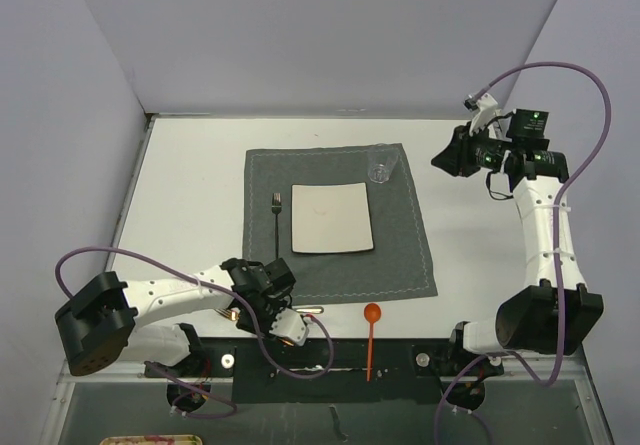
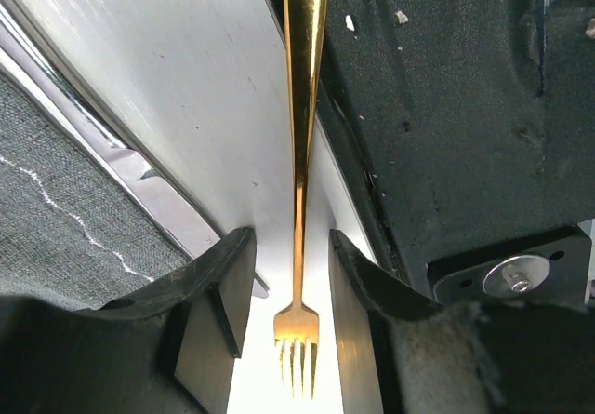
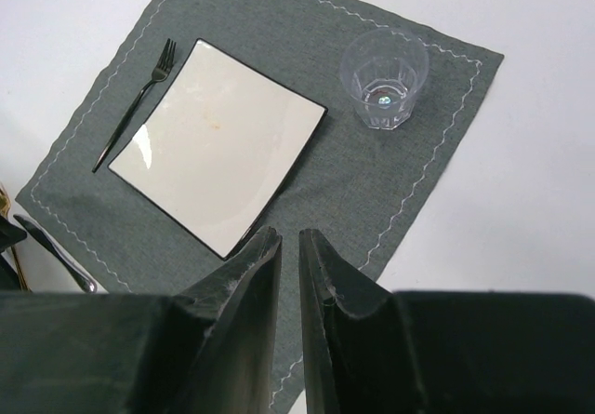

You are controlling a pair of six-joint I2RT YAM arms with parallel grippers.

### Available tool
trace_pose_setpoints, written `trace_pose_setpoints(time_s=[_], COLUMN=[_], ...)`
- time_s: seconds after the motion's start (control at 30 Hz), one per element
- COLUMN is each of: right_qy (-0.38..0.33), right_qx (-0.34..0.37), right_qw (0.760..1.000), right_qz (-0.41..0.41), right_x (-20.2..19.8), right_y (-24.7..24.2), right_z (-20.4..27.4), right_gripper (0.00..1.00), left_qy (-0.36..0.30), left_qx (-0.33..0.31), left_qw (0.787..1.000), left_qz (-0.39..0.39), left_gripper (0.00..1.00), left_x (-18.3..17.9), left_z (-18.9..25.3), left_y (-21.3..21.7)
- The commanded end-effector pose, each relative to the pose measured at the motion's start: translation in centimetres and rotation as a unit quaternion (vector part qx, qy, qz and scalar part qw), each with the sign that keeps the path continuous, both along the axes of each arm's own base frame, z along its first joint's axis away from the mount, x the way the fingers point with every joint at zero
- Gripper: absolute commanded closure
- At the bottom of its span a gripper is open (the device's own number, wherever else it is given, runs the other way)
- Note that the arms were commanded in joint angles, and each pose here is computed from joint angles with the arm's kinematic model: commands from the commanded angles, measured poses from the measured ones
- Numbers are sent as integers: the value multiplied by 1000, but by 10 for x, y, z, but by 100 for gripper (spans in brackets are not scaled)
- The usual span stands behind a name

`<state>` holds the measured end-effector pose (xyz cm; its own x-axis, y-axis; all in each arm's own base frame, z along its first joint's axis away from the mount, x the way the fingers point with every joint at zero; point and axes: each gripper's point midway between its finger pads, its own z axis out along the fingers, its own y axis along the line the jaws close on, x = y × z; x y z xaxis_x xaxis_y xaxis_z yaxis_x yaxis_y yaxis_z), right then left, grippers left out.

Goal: Set the dinner table for one person
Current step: Pick up the fork at the center of the board.

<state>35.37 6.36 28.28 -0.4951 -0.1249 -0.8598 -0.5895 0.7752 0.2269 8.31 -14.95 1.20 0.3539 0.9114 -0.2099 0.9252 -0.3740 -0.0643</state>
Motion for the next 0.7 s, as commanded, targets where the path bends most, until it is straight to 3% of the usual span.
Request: trace_pose_setpoints(time_s=[0.0,0.33,0.67], right_qy=[-32,-41,-50], right_qx=[-9,-8,-3], right_qw=[999,999,999], right_qz=[4,-8,-19], right_x=[10,8,12], right_y=[-4,-15,-25], right_z=[17,30,41], right_gripper=[84,84,84], left_qy=[-4,12,2], left_qx=[-6,34,31], left_qw=[1000,999,1000], left_qz=[3,-7,3], left_gripper=[64,65,76], left_x=[-1,-3,-1], left_z=[3,0,0], left_y=[1,13,13])
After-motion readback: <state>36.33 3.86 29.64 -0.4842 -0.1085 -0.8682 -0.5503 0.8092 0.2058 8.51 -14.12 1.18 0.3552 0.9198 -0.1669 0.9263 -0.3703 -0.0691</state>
